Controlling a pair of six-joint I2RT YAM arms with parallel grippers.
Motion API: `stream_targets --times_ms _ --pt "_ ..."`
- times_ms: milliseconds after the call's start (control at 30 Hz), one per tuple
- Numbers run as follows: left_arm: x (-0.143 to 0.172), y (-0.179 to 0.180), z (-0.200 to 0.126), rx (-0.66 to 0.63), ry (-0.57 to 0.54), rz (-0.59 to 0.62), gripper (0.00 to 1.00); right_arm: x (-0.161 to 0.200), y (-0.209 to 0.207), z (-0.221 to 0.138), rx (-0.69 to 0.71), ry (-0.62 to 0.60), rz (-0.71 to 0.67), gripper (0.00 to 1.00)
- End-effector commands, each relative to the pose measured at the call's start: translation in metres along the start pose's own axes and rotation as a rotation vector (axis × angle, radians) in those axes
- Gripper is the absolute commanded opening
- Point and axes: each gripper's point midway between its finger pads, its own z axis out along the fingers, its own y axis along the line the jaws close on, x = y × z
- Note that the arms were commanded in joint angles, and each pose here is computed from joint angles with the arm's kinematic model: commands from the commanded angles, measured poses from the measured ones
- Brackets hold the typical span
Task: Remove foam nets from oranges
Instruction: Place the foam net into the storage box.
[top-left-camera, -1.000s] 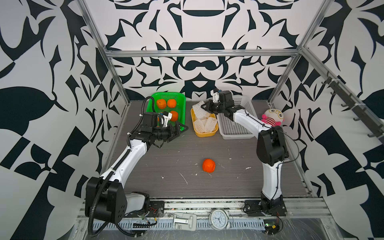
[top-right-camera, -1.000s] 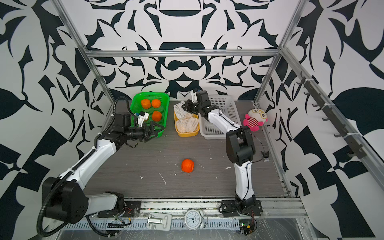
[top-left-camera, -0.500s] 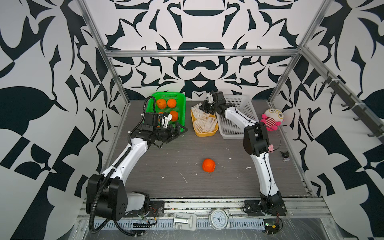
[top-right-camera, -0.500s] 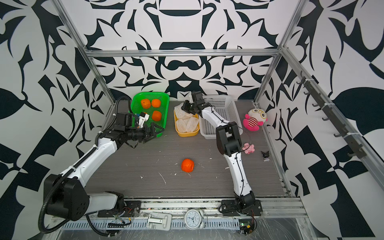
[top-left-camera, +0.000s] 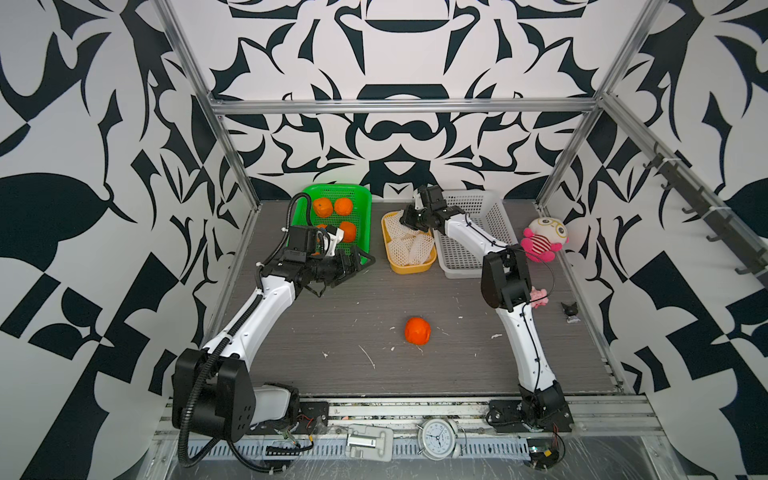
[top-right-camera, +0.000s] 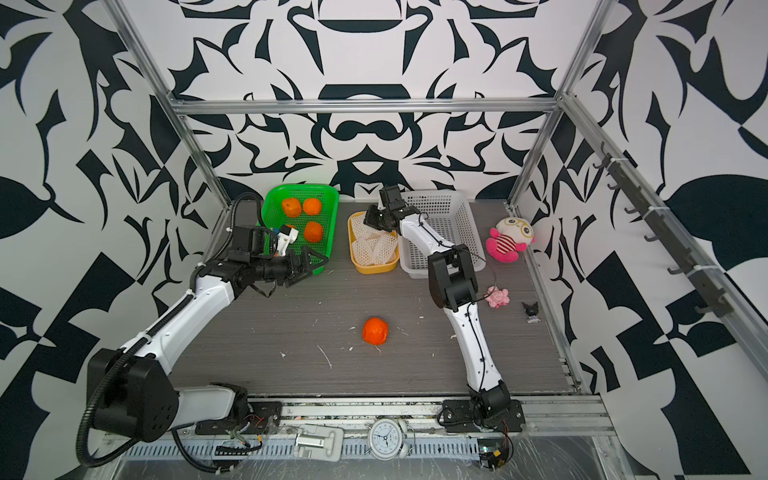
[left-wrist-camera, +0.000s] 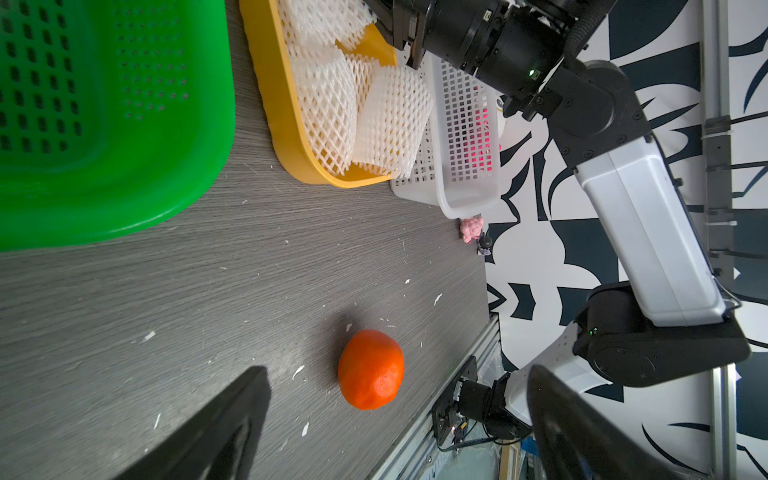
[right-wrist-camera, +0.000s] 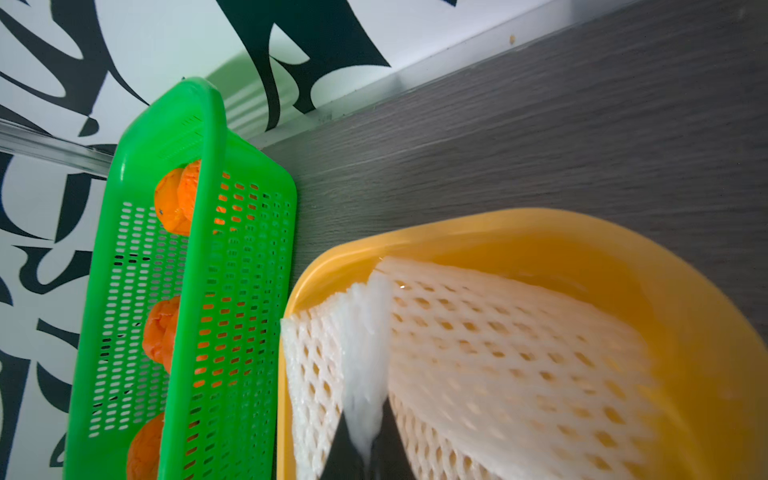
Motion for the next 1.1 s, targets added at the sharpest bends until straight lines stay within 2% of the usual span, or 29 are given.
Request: stream_targets --times_ms 0,67,233,367,467,767,1067 --pt "0.000 0.001 -0.001 -0.003 -0.002 0.016 0.99 -0.005 0.013 -0.007 0.013 -0.028 -0.076 0.00" --pt "0.001 0.001 -0.001 0.001 0.001 0.017 0.99 -0.001 0.011 -0.005 0.032 -0.027 -0.096 0.00" --pt "0.001 0.000 0.000 0.008 0.005 0.024 0.99 0.002 0.002 -0.008 0.102 -0.035 -0.162 0.09" --pt "0.001 0.000 -0.001 0.008 0.003 0.025 0.99 0.001 0.001 -0.012 0.145 -0.037 -0.220 0.24" --pt "0.001 0.000 -0.002 0.009 0.002 0.025 0.99 -0.001 0.005 -0.016 0.153 -0.039 -0.251 0.31" --pt "0.003 -0.004 -0.004 0.030 -0.006 0.027 0.99 -0.012 0.025 -0.034 0.139 -0.072 -0.293 0.41" --pt "0.005 -0.005 -0.003 0.050 -0.003 0.026 0.99 -0.018 0.038 -0.049 0.136 -0.092 -0.306 0.47"
